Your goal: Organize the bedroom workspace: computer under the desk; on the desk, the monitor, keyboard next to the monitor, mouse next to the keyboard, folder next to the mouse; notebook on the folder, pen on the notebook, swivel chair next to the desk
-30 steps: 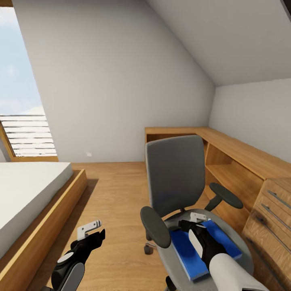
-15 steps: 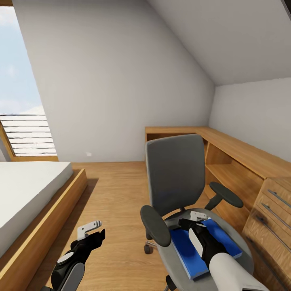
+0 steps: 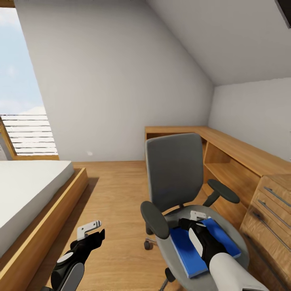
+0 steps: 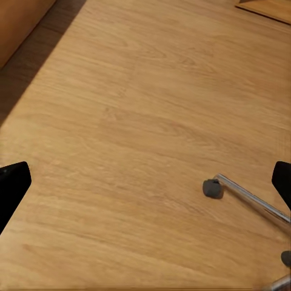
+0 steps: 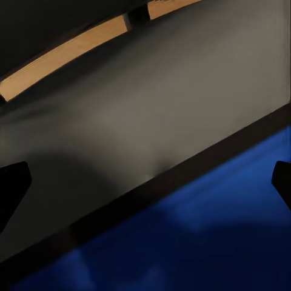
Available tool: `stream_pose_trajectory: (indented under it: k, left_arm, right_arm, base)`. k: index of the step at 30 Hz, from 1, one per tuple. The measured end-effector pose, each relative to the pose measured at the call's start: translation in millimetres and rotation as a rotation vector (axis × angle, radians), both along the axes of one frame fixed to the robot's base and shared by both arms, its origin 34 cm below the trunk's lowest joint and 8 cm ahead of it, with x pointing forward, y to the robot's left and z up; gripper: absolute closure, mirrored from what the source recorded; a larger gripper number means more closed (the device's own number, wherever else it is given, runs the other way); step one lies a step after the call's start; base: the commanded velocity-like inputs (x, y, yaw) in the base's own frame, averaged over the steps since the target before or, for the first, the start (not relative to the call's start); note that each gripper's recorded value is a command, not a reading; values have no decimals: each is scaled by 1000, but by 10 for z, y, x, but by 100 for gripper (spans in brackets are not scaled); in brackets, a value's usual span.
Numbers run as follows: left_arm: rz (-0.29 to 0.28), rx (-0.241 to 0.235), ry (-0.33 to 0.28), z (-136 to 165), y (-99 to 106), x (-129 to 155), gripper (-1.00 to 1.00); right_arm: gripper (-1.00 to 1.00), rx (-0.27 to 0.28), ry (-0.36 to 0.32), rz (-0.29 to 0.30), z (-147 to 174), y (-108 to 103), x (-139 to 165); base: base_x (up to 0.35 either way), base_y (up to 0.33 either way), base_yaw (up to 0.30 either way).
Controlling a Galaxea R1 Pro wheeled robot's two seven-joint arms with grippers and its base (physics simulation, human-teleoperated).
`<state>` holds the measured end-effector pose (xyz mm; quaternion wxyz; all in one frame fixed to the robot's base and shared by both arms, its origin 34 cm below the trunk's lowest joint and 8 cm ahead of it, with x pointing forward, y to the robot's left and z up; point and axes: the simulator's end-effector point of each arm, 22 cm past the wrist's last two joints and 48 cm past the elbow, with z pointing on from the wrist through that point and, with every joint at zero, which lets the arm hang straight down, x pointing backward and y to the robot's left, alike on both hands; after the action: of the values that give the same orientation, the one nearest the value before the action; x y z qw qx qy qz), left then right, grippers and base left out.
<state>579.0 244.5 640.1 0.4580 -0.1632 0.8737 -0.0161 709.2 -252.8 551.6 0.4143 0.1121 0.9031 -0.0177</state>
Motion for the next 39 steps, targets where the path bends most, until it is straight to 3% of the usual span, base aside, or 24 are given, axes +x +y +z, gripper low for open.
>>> stream_pose_trajectory:
  k: [39]
  left_arm:
    - [2, 0, 2, -7, 3, -3, -100]
  right_arm:
    - [-100, -2, 5, 3, -22, 11, -14]
  base:
    - [-105, -17, 0]
